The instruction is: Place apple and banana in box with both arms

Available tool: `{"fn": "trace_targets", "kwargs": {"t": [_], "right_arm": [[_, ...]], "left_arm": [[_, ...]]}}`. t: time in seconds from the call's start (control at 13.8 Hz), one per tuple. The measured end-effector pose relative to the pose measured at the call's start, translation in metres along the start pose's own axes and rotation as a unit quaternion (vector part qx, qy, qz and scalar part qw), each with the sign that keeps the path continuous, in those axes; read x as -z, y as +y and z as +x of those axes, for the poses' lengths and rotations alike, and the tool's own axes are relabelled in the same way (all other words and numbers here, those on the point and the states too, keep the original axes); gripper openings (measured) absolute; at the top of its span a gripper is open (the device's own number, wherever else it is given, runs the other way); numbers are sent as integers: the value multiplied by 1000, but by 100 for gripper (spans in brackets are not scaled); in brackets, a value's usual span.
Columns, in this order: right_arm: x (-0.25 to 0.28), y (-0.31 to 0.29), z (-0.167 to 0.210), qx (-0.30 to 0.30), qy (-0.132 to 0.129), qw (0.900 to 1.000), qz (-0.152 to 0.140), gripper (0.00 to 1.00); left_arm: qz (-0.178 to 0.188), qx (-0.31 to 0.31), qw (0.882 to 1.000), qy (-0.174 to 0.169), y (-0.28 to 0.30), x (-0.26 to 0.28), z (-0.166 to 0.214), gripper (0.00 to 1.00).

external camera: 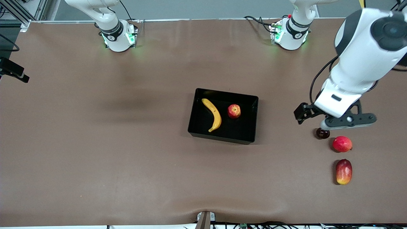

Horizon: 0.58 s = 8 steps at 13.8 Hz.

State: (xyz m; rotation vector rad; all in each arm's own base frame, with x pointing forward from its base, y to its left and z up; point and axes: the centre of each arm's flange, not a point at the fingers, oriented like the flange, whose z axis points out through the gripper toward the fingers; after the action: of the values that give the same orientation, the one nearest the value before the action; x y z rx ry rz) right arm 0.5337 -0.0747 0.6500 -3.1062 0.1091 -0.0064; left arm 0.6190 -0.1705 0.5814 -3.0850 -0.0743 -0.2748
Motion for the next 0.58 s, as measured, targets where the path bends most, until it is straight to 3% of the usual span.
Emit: {"fn": "trace_targets", "kwargs": {"t": [0.15, 0.58], "right_arm": [[0, 0, 0, 0, 0, 1000, 0, 100], [0, 0, 0, 0, 0, 1000, 0, 100]], "left_arm": [[5, -23, 1000, 10, -18, 15, 1, 100], [35, -57, 998, -13, -62, 61, -22, 100]]}}
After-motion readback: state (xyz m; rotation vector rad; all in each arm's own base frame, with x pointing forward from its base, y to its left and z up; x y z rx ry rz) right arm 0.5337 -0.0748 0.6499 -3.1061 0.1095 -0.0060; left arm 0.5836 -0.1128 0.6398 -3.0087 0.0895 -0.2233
